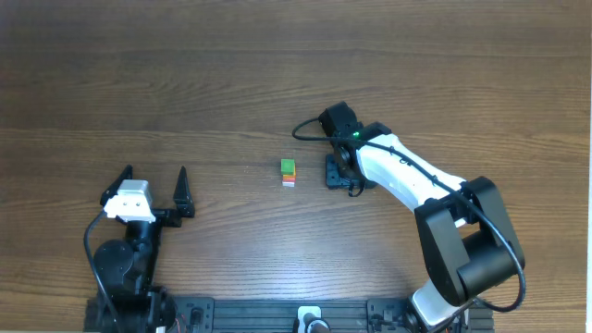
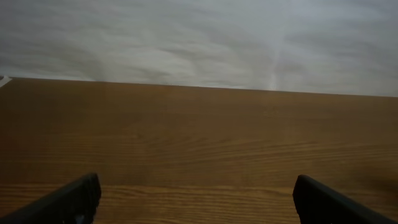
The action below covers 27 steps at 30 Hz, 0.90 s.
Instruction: Stack Cubes
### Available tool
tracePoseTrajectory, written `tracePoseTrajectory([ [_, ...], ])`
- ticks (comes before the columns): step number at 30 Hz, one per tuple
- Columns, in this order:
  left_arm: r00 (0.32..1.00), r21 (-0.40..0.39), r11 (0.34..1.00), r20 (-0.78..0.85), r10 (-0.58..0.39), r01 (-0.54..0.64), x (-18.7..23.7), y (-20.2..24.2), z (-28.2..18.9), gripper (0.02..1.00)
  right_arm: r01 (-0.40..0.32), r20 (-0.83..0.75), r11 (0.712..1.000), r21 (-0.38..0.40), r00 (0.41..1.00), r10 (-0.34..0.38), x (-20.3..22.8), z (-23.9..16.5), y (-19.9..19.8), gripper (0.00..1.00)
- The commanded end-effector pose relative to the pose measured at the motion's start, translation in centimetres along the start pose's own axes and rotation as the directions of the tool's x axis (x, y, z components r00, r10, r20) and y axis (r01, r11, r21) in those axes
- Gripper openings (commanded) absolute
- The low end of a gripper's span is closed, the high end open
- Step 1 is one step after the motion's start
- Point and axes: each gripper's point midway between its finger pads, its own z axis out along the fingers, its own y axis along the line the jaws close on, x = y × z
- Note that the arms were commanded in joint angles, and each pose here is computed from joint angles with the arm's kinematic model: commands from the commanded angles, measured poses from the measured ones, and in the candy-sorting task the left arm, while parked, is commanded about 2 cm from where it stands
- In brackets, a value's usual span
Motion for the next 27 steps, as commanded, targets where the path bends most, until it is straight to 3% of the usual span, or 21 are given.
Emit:
tracePoseTrajectory([
  [1, 1.0, 0.001, 1.0, -0.002, 0.011, -0.011, 0.2, 0.0, 0.0, 1.0, 0.003, 0.002, 1.0, 0.005, 1.0, -0.003, 0.0, 0.2, 0.0, 0.437],
  [17, 1.0, 0.001, 1.0, -0.002, 0.011, -0.011, 0.2, 0.0, 0.0, 1.0, -0.017, -0.005, 1.0, -0.013, 1.0, 0.017, 0.0, -0.2, 0.3, 0.119],
  [23, 1.0, 0.001, 1.0, -0.002, 0.011, -0.011, 0.2, 0.0, 0.0, 0.998, -0.007, 0.036, 0.999, -0.033, 0.999, 0.008, -1.5, -5.2, 1.1, 0.108],
  [27, 1.0, 0.001, 1.0, -0.002, 0.011, -0.011, 0.2, 0.0, 0.0, 1.0, 0.022, 0.106, 0.999, -0.045, 0.994, -0.017, -2.8, -11.9, 2.6, 0.099],
])
